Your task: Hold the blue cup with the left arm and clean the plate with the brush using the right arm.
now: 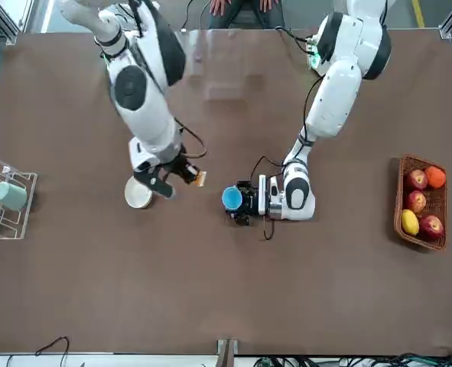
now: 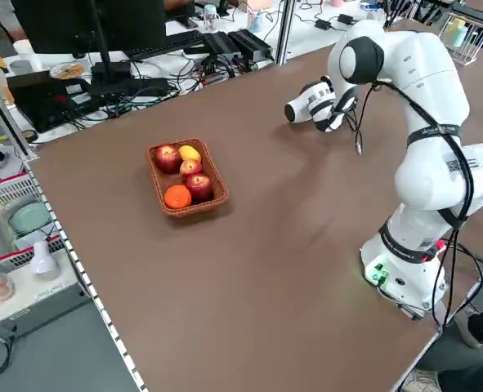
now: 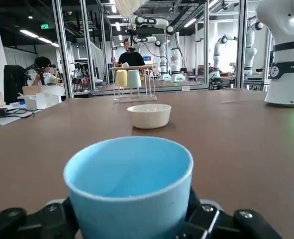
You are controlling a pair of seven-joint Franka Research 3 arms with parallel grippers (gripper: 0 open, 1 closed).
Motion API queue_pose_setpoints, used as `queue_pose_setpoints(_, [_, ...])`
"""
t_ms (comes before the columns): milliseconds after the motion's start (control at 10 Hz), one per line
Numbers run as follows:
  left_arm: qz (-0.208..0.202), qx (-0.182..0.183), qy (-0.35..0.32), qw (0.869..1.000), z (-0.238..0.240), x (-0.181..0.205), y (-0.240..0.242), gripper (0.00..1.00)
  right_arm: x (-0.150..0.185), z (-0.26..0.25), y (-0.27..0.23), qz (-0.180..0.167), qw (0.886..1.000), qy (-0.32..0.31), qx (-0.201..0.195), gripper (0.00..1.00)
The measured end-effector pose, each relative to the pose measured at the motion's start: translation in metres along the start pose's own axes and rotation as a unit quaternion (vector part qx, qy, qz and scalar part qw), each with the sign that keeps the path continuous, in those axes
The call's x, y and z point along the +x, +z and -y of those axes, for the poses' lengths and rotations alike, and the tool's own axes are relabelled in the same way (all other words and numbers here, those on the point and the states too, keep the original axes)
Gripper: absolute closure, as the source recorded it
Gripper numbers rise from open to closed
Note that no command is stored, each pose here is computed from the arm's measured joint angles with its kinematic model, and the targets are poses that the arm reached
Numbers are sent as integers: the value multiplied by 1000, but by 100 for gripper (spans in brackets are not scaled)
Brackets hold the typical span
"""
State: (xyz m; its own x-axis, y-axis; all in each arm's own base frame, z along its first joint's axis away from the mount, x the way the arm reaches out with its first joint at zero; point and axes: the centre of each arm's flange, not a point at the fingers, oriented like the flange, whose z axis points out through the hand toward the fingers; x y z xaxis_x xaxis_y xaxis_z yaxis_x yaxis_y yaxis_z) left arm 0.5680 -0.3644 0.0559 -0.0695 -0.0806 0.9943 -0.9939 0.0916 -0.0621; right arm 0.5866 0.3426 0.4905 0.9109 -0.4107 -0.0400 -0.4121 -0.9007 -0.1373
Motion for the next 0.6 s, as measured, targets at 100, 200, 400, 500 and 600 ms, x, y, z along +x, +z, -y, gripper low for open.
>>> queue_pose_setpoints(100, [0,0,0,1000,0,0,0,22,19,-20,-12,3,1000,-7,-6,95])
queue_pose_setpoints(200, [0,0,0,1000,0,0,0,19,38,-42,-19,11,1000,-18,-16,95])
queue_pose_setpoints(400, [1,1,1,1000,1,0,-2,0,77,-87,-24,28,998,-44,-30,95])
queue_pose_setpoints(500, [2,1,1,1000,1,0,-2,0,92,-106,-25,35,997,-59,-32,95])
queue_pose_setpoints(600, [2,1,1,1000,1,0,-3,0,105,-122,-25,44,996,-74,-26,95])
